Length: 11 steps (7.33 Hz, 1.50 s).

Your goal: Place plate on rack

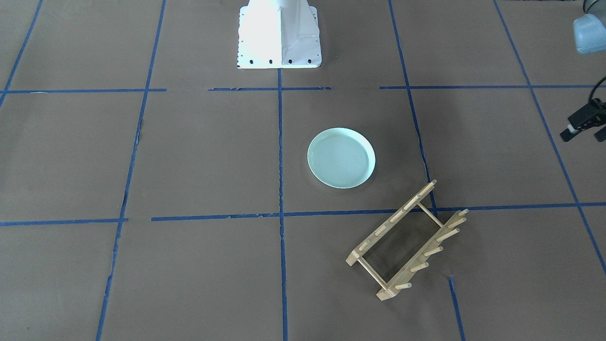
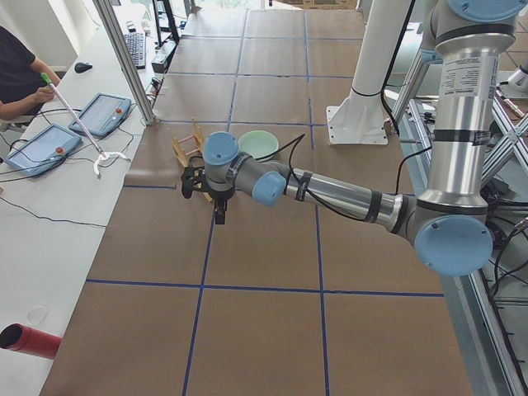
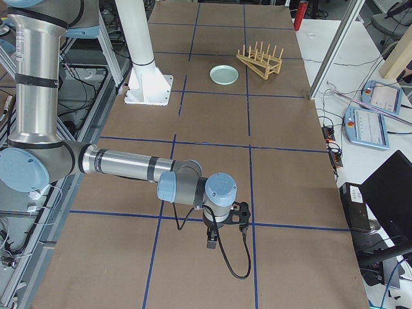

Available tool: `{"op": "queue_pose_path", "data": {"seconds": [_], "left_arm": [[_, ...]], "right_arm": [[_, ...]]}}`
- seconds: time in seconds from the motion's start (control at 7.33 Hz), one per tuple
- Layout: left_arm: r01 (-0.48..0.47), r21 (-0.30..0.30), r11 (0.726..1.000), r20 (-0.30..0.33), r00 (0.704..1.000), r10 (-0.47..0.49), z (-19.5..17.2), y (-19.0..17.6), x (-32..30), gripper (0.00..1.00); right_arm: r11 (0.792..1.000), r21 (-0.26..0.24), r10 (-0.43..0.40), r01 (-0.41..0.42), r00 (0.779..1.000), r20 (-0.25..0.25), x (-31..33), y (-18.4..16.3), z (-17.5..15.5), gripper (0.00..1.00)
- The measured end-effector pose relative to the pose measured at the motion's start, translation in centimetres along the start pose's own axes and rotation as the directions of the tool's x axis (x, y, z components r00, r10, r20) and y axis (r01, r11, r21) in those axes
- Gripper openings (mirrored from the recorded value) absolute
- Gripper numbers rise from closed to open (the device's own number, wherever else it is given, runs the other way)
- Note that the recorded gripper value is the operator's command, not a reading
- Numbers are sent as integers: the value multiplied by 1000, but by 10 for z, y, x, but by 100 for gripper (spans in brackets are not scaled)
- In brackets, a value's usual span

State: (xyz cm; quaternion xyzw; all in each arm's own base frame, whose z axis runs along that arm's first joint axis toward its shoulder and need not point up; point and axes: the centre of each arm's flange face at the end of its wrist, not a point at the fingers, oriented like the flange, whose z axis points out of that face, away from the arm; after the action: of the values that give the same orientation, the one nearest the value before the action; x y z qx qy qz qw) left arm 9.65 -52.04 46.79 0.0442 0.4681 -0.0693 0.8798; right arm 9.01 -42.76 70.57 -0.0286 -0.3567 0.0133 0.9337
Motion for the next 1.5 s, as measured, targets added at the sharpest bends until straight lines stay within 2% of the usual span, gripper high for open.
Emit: {"op": "queue_pose_path", "data": {"seconds": [0.27, 0.41, 0.68, 0.82, 1.09, 1.23, 1.5], "left_arm": [[124, -39, 991, -37, 991, -126, 43, 13, 136, 98], [160, -75, 984, -17, 987, -161, 67, 25, 194, 98], [191, -116, 975, 122, 977, -176, 128, 44, 325, 98], [198, -130, 972, 182, 968, -172, 153, 54, 371, 98], [227, -172, 959, 256, 950, -179, 203, 79, 443, 95], [227, -182, 957, 265, 948, -174, 221, 90, 466, 89], [209, -160, 965, 263, 951, -163, 247, 89, 487, 78]], "right_arm": [[1000, 0, 0, 0, 1000, 0, 0, 0, 0, 100], [1000, 0, 0, 0, 1000, 0, 0, 0, 0, 100], [1000, 0, 0, 0, 1000, 0, 0, 0, 0, 100], [1000, 0, 0, 0, 1000, 0, 0, 0, 0, 100], [1000, 0, 0, 0, 1000, 0, 0, 0, 0, 100], [1000, 0, 0, 0, 1000, 0, 0, 0, 0, 100], [1000, 0, 0, 0, 1000, 0, 0, 0, 0, 100]]}}
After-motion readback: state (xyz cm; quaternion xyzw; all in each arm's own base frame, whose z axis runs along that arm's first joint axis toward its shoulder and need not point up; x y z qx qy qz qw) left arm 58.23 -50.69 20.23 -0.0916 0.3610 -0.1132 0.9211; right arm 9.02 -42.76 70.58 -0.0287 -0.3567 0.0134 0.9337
